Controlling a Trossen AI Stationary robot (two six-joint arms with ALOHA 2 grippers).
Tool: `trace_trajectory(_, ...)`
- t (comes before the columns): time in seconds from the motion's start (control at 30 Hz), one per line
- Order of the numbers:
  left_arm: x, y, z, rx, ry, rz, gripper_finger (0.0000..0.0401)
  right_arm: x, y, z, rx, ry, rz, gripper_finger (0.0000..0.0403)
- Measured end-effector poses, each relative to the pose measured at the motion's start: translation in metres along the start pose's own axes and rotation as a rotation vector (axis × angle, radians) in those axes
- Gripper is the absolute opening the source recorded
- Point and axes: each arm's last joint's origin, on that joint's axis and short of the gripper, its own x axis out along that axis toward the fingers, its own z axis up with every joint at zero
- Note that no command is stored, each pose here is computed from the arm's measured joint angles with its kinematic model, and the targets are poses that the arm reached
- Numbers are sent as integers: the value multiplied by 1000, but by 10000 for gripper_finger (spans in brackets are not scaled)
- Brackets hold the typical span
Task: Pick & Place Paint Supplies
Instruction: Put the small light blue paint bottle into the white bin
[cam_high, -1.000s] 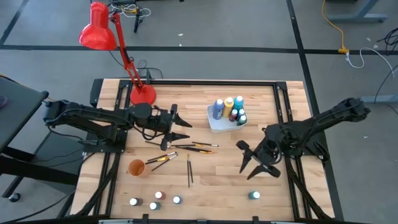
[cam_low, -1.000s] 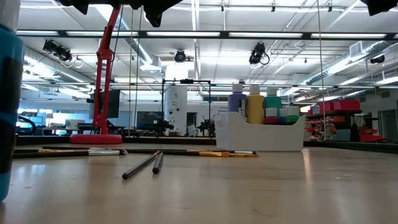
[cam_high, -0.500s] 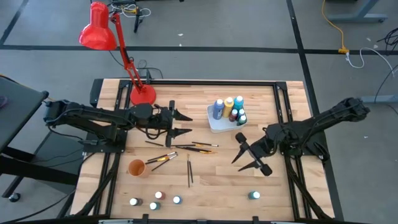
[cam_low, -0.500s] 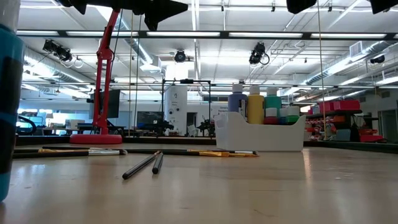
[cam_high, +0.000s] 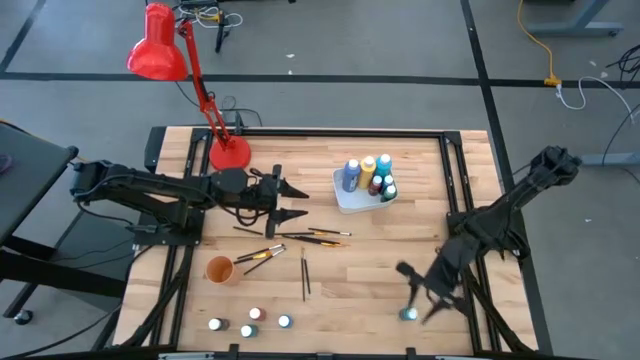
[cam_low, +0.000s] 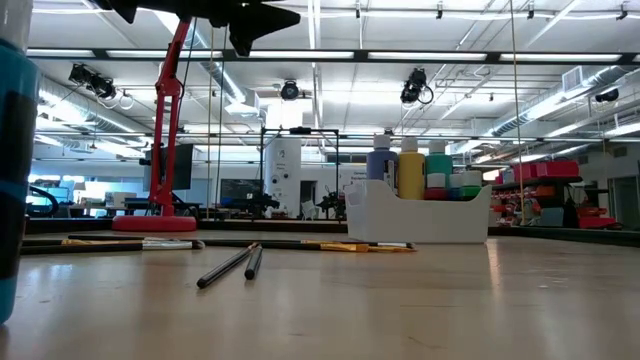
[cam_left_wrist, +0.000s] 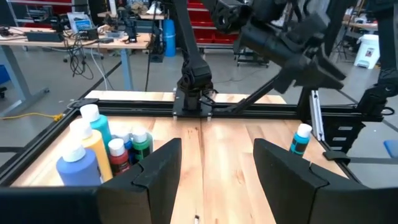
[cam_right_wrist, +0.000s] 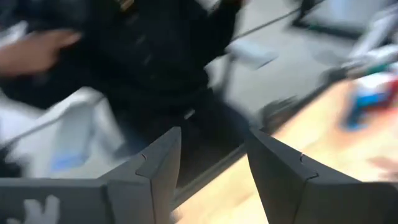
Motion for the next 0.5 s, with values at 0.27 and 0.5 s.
trace_trajectory(0.27, 0, 0, 0, -3, 0, -1, 210, 25, 20, -35, -150, 18, 70, 178)
trace_trajectory(0.5, 0, 0, 0, -23, -2, -1, 210, 26, 13, -65, -146, -9, -96, 175)
